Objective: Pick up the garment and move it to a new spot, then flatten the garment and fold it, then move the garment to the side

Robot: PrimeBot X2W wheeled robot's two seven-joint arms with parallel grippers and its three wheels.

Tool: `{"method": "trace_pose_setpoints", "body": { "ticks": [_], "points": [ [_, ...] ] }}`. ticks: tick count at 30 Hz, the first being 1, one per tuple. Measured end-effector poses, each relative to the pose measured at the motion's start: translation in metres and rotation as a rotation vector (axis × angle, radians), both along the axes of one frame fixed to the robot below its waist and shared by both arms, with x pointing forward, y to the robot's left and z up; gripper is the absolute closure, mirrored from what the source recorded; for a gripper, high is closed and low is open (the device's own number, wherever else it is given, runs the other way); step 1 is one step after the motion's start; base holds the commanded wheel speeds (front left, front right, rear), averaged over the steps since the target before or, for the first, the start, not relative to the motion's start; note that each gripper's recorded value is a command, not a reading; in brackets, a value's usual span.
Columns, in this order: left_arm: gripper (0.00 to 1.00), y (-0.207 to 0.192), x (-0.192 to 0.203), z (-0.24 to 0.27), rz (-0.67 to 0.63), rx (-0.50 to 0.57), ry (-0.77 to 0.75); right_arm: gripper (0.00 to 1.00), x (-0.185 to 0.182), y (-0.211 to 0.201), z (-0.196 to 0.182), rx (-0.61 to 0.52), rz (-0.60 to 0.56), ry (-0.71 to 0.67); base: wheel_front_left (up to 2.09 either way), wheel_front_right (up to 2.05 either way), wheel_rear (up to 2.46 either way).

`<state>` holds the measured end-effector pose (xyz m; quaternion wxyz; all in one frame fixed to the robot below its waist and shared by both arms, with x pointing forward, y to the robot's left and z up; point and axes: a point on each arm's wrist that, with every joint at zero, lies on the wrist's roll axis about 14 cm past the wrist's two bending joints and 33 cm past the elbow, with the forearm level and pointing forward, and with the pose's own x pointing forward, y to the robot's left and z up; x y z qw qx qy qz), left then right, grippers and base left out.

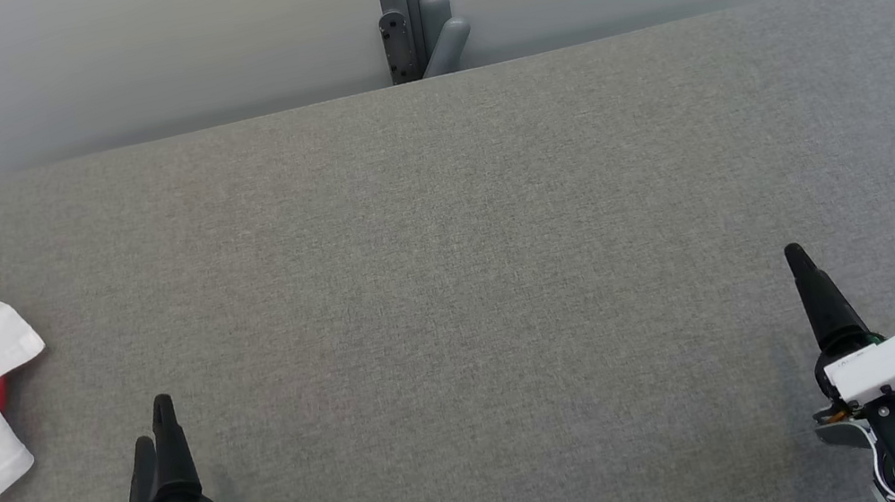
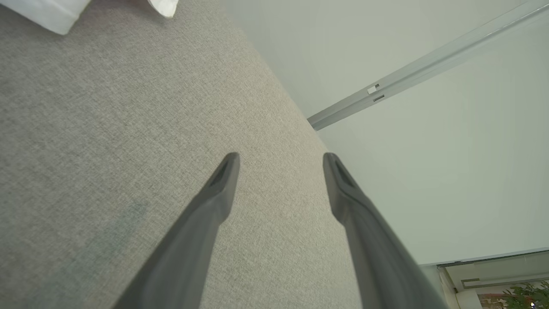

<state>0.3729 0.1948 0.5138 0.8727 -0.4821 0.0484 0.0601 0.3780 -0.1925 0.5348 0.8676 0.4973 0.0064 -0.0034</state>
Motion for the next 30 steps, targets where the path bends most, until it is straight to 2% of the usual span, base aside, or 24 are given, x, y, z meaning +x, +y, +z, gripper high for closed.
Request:
{"method": "trace_pose_setpoints", "body": {
  "ticks": [14,30],
  "points": [
    [0.00,-0.0029,-0.0007,-0.0021,-0.018,0.210,0.006,0.00,-0.0008,0.0001,0.0012,-0.231,0.003,-0.021,0.00,0.00,0.00],
    [0.00,-0.0061,-0.0021,-0.0031,-0.042,0.407,-0.001,0.00,-0.0035,0.0015,0.0002,-0.428,0.005,-0.034,0.00,0.00,0.00]
  ]
}}
